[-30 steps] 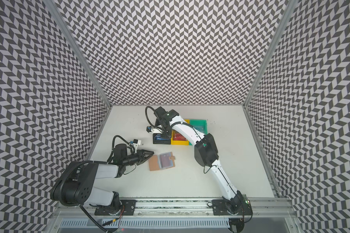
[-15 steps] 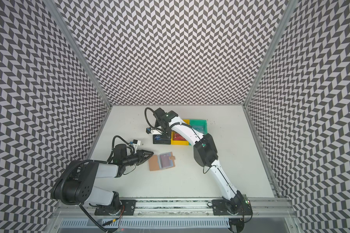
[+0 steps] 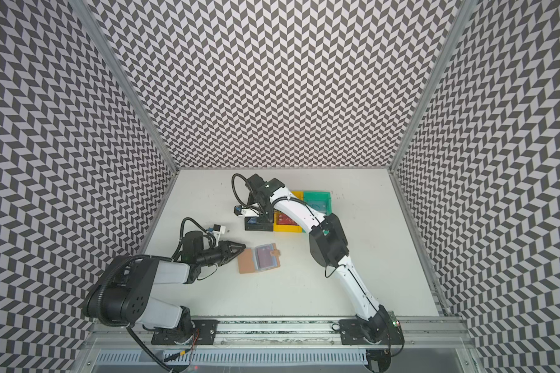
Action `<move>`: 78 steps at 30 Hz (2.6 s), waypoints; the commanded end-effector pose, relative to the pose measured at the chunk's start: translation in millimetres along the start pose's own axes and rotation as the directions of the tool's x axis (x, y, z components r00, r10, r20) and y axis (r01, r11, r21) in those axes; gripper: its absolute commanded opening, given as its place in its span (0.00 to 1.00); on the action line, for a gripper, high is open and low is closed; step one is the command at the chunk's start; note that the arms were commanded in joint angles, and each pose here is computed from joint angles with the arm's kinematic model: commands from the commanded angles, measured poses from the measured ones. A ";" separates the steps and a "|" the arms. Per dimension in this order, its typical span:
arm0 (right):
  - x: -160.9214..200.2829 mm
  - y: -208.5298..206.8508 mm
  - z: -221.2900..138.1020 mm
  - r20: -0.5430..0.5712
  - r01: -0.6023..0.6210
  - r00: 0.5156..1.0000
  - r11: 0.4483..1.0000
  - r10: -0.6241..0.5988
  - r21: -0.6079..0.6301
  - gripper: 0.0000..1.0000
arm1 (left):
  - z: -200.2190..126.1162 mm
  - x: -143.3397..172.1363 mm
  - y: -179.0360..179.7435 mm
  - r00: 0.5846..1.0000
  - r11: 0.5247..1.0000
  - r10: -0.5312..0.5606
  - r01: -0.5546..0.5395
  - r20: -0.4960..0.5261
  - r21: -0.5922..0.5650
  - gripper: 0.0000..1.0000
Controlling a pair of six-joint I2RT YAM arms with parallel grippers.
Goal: Take the credit cards out of the card holder
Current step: Place the credit card in the storage box, then flip over the card slot on the card holder.
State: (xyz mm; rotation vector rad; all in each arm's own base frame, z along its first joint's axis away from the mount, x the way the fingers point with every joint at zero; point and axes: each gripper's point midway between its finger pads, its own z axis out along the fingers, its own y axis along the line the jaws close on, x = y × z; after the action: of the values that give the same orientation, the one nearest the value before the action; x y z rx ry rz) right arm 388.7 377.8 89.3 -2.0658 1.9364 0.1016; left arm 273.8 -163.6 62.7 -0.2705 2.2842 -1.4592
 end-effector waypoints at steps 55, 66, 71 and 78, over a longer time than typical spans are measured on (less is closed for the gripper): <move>-27.0 8.6 -115.3 0.489 -0.434 0.811 0.891 0.321 0.136 0.24 | 2.5 6.6 14.9 1.000 0.992 0.023 -0.024 -0.010 -0.121 0.30; 4.0 104.9 -71.9 0.449 -0.651 0.536 0.688 0.715 -0.320 0.13 | 5.2 21.1 33.7 0.999 0.975 0.026 -0.033 -0.038 -0.219 0.30; 13.9 117.0 -32.9 0.354 -0.680 0.534 0.639 0.768 -0.360 0.12 | 7.1 24.6 41.9 0.999 0.968 0.020 -0.031 -0.047 -0.247 0.30; 10.6 119.9 -11.4 0.311 -0.676 0.535 0.619 0.786 -0.400 0.09 | 7.1 28.2 51.2 0.999 0.962 0.009 -0.021 -0.046 -0.272 0.30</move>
State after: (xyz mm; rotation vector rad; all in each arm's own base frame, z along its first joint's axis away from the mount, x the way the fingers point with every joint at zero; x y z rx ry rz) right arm 261.7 342.0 62.4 -0.9953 2.4558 0.8882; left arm 260.8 -165.8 29.0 -0.2508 2.4425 -1.2420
